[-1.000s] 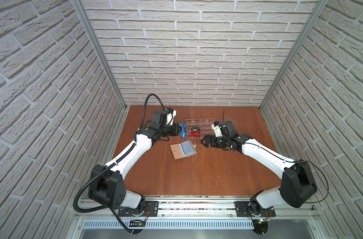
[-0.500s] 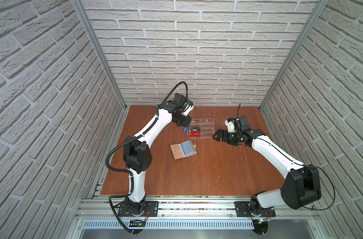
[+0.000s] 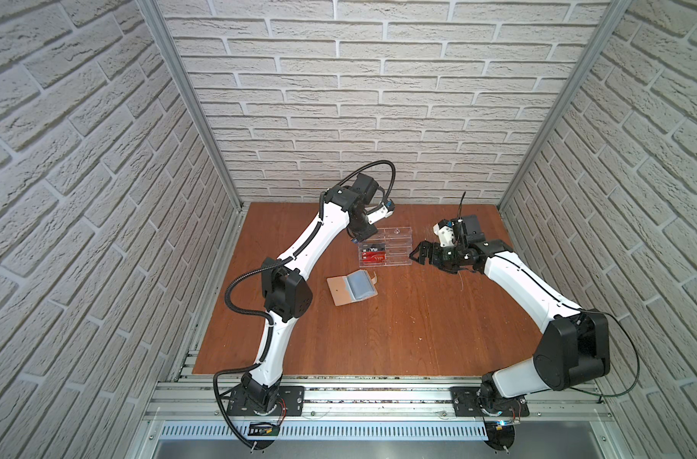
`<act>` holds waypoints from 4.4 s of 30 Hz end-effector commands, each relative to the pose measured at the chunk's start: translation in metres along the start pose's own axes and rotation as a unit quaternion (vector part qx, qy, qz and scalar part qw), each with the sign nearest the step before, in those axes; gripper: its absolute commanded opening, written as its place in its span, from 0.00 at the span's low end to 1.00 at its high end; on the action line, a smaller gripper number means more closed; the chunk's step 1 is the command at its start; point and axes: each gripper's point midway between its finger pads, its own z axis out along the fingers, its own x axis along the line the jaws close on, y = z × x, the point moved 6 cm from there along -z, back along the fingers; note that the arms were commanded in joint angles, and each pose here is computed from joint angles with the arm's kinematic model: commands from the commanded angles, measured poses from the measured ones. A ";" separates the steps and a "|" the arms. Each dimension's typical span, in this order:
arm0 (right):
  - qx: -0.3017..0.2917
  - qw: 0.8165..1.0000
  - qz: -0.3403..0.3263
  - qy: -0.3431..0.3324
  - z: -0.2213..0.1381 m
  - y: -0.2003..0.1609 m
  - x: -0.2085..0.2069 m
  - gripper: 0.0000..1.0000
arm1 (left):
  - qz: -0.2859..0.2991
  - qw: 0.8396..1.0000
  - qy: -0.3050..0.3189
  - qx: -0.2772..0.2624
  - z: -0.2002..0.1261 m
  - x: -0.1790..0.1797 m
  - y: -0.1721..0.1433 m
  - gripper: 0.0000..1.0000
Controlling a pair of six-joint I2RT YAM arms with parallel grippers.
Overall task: Take the credit cards out of the card holder
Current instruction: Place the credit card in the storage box.
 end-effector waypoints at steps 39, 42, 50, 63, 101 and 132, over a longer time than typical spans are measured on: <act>-0.001 0.998 0.053 0.025 0.014 0.002 -0.034 1.00 | 0.179 0.984 0.018 -0.003 0.079 -0.004 0.031 0.00; -0.001 0.998 0.054 0.027 0.014 0.002 -0.033 1.00 | 0.183 0.983 0.021 0.001 0.081 -0.003 0.030 0.00; -0.001 0.998 0.056 0.029 0.016 0.004 -0.035 1.00 | 0.188 0.982 0.026 0.002 0.082 0.000 0.030 0.00; 0.002 0.998 0.059 0.033 0.020 0.005 -0.035 1.00 | 0.205 0.978 0.023 0.029 0.090 -0.003 0.021 0.00; 0.004 0.998 0.062 0.033 0.022 0.005 -0.036 1.00 | 0.228 0.971 0.030 0.060 0.120 -0.012 0.014 0.00; 0.001 0.997 0.062 0.045 0.020 0.004 -0.033 1.00 | 0.223 0.970 0.085 0.048 0.109 -0.009 0.029 0.14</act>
